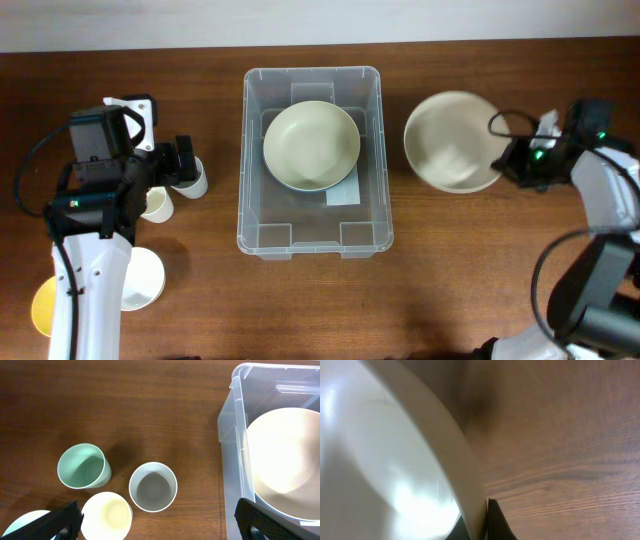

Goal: Pack container
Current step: 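Place the cream bowl onto the stacked bowls in the bin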

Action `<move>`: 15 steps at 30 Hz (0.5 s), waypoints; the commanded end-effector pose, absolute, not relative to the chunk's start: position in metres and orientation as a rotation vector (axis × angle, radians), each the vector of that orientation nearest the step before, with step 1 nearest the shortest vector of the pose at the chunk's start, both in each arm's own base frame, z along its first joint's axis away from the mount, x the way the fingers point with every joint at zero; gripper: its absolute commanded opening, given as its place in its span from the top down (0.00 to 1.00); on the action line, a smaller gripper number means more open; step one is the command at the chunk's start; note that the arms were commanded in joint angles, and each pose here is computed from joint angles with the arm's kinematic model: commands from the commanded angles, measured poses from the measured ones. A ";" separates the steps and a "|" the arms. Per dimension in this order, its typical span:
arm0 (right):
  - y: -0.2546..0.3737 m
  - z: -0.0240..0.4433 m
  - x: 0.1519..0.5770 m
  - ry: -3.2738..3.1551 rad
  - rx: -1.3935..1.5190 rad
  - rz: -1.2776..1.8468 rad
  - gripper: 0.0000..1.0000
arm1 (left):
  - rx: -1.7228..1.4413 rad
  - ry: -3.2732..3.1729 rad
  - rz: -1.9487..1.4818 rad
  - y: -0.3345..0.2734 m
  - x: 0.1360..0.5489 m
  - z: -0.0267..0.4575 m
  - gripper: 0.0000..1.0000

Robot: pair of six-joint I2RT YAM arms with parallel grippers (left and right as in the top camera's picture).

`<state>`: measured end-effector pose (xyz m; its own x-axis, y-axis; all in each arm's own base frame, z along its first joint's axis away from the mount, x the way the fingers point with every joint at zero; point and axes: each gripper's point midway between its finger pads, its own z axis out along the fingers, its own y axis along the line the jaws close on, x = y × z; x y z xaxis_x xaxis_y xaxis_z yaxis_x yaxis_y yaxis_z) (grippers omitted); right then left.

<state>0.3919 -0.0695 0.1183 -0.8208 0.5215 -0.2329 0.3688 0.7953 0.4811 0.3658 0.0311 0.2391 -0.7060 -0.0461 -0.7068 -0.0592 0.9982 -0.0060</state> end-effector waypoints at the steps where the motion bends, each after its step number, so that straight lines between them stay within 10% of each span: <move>1: -0.043 0.215 0.414 2.462 0.445 0.585 0.96 | -0.092 2.321 0.031 0.034 0.365 0.252 0.01; 7: 0.034 0.301 0.415 2.428 0.142 0.345 0.96 | -0.092 2.324 0.030 0.034 0.364 0.252 0.01; 15: 0.138 0.287 0.415 2.465 -0.146 0.291 0.96 | -0.103 2.276 0.046 0.037 0.353 0.270 0.00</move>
